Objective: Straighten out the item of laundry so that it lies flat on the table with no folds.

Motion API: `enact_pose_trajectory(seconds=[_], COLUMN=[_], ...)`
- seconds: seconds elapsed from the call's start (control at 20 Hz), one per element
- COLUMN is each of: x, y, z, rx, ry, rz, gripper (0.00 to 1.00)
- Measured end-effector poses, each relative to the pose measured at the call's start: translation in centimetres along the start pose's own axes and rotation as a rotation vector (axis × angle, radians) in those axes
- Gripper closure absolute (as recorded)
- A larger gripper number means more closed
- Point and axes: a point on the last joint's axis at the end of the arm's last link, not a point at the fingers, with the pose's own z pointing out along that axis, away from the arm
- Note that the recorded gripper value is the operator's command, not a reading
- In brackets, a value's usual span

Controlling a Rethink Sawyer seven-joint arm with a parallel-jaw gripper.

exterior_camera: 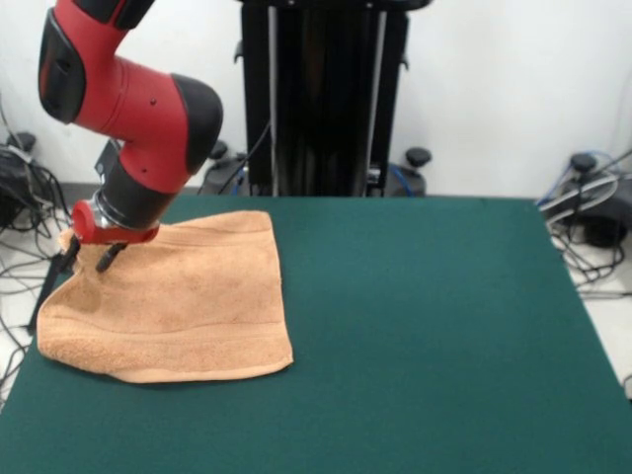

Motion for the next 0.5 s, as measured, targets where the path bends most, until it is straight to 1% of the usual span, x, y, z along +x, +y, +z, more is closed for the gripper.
enact_pose_trajectory(seconds=[0.5], x=[-0.30], y=[0.10], z=[-0.14], rx=[0.001], ry=[-0.003], rz=[-0.004], gripper=[0.00])
